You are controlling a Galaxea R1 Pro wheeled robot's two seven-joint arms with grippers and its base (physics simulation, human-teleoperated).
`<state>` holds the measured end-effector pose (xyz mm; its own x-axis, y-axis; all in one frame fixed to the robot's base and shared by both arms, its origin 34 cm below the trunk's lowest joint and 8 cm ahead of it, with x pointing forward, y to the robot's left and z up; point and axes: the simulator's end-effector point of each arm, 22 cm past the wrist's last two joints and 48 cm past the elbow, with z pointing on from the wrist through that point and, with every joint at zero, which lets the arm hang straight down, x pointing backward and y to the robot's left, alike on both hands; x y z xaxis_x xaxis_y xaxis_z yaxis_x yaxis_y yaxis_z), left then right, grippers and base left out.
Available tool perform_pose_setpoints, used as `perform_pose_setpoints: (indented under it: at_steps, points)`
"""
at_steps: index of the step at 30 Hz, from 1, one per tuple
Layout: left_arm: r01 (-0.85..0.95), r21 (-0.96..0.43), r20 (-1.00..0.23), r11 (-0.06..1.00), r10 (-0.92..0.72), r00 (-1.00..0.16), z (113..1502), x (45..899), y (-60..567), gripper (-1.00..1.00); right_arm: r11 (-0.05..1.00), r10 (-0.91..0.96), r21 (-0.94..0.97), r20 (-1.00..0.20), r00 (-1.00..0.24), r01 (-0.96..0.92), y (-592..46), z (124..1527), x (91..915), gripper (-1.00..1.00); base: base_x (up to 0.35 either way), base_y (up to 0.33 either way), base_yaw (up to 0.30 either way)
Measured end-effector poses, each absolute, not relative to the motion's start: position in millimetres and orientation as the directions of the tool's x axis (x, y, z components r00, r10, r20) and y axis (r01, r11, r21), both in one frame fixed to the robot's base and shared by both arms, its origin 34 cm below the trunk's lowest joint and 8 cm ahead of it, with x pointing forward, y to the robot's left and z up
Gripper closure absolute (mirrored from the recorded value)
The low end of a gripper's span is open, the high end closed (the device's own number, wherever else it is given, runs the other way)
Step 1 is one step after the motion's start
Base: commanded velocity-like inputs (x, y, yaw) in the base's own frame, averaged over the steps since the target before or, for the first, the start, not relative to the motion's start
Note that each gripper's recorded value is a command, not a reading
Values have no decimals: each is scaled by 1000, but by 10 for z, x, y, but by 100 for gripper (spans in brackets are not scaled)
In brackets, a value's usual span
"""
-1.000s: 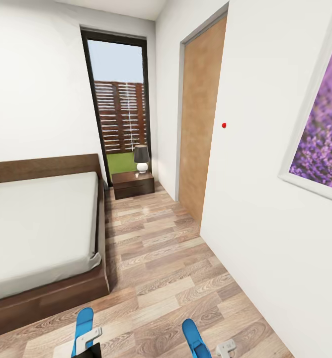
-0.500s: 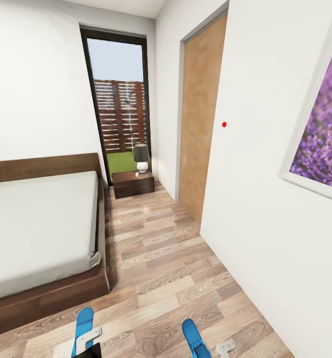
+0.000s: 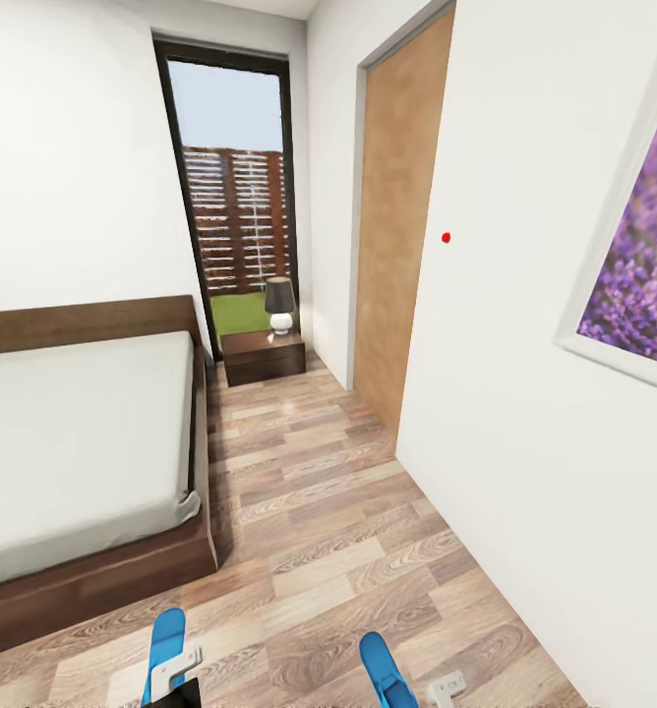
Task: In the bedroom, move the book from the bed onto either nightstand, and place the two sandals side by side next to the bed.
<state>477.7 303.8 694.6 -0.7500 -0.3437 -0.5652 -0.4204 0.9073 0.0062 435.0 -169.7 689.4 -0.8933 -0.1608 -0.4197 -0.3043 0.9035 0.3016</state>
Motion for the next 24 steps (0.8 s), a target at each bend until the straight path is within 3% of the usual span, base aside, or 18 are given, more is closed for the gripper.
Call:
perform_pose_setpoints:
  at_steps: [7,24]
  points:
    - [-420,11,-556,907,-343,-757,6907,4737,3043,100,903,-163,304,-410,-897,-303,-1695,6861,4311,100,184,0,0]
    - [-420,14,-552,907,-343,-760,6888,4718,3046,100,902,-167,305,-406,-898,-305,-1693,6846,4294,100,306,0,2]
